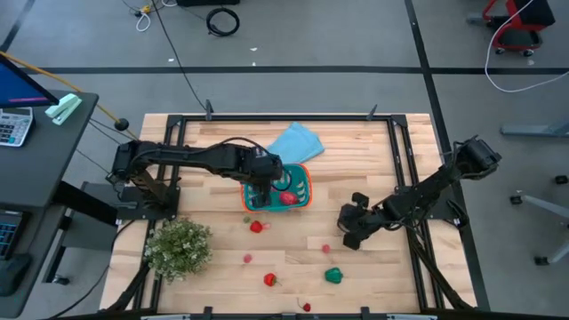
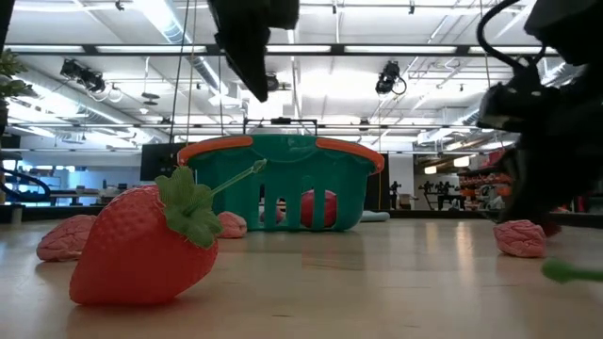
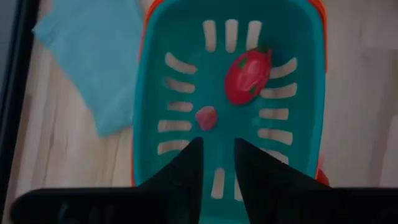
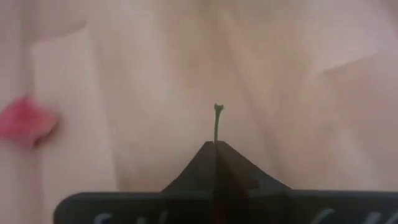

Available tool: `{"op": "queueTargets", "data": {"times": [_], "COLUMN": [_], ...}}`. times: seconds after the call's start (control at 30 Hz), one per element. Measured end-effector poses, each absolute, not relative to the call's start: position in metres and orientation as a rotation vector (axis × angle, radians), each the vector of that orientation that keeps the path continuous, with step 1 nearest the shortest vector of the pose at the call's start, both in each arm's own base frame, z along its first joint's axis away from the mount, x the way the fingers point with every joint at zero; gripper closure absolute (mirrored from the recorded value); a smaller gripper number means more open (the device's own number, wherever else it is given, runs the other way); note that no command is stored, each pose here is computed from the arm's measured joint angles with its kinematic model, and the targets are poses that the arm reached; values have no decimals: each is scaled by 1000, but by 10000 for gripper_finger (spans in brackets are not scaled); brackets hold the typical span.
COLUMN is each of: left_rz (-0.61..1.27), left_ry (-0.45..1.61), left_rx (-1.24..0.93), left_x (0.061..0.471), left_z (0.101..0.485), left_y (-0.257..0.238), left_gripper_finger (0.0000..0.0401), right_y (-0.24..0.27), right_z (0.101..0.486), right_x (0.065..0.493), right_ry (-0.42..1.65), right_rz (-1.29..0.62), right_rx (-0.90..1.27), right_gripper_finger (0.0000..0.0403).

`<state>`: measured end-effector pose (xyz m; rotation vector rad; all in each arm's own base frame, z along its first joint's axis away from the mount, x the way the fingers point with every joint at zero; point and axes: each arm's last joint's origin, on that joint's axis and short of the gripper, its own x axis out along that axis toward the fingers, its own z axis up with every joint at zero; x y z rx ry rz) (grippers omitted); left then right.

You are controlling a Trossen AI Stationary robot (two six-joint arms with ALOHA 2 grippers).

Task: Pick and placing Produce into tupperware
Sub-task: Put the red cherry into the bin

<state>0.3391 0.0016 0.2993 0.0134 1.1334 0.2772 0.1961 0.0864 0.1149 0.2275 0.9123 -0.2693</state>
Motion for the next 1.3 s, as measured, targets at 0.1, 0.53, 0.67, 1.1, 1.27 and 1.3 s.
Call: {"op": "queueTargets", "data": {"times": [0.1,0.53,0.67,1.1,1.27,1.3], "left_rz": [326,418,424,364,337,337], "left_ry": [1150,1031,973,1002,1007,1005], "left_rx": [-40,-126,-145,-132,-119,-127], "left_x": [326,256,245,241,241,240], "left_z": [308,367,377,374,373,373], "left_y": [2,-10,-14,-38,-46,-48], "left_gripper_finger": [331,396,388,373,387,389], "right_y": [83,44,27,12,7,6], "right_z": [117,223,250,184,184,187], "right_x": [199,285,315,386,396,397], "right_ry": [846,369,257,460,534,552], "right_rz": [-336,-412,-198,-160,-146,-148], "right_rx": [212,-46,-11,-112,-132,-132], "right_gripper_finger": [396,400,400,388,344,331]}}
